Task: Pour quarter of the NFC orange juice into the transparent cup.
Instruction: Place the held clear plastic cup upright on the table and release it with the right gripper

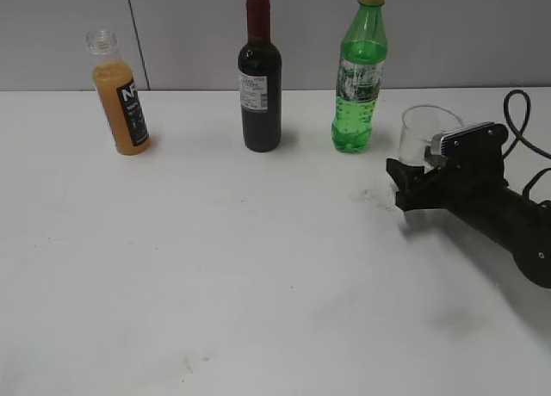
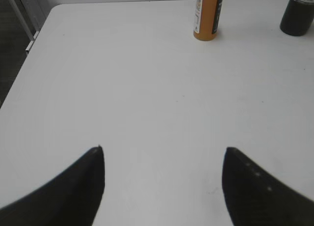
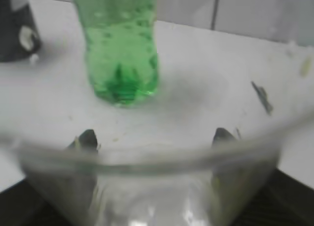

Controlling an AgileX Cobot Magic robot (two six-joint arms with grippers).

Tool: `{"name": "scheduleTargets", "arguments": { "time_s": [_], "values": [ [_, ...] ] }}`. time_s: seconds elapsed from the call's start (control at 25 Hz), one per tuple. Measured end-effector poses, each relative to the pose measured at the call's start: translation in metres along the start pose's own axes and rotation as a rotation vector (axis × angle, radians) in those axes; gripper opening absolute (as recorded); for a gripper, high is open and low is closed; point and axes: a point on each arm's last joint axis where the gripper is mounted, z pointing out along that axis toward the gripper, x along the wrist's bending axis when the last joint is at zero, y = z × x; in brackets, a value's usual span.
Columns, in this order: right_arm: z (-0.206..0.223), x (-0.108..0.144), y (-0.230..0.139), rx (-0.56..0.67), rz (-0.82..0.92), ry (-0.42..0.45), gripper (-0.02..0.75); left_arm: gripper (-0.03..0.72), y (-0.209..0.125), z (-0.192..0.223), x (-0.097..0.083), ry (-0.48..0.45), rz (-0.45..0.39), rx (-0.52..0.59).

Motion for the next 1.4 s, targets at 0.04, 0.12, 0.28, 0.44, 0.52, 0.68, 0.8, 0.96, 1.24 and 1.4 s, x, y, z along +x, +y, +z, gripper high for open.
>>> {"name": "scheduleTargets", "arguments": {
  "time_s": [0.04,0.12,0.28,0.44,0.52,0.68,0.8,0.96,1.24,1.4],
  "values": [
    [0.0,0.003,0.004,-0.012,-0.017,0.034,0.531,0.569,0.0,0.0,0.0,0.0,0.0,0.0],
    [-0.001,0.009,0.008,-0.031,-0.049,0.105,0.531,0.569,0.0,0.0,0.0,0.0,0.0,0.0],
    [-0.003,0.023,0.012,-0.056,-0.115,0.27,0.531,0.569,0.0,0.0,0.0,0.0,0.0,0.0],
    [0.004,0.037,0.021,-0.09,-0.109,0.403,0.529,0.569,0.0,0.0,0.0,0.0,0.0,0.0],
    [0.011,0.044,0.029,-0.114,-0.082,0.452,0.529,0.569,0.0,0.0,0.0,0.0,0.0,0.0],
    [0.024,0.065,0.047,-0.174,-0.117,0.625,0.529,0.569,0.0,0.0,0.0,0.0,0.0,0.0],
    [0.033,0.086,0.062,-0.221,-0.162,0.737,0.529,0.569,0.0,0.0,0.0,0.0,0.0,0.0],
    [0.041,0.109,0.077,-0.258,-0.188,0.816,0.529,0.569,0.0,0.0,0.0,0.0,0.0,0.0],
    [0.05,0.149,0.072,-0.263,-0.199,0.92,0.529,0.569,0.0,0.0,0.0,0.0,0.0,0.0],
    [0.058,0.156,0.054,-0.228,-0.208,0.952,0.529,0.569,0.0,0.0,0.0,0.0,0.0,0.0]
  ]
}}
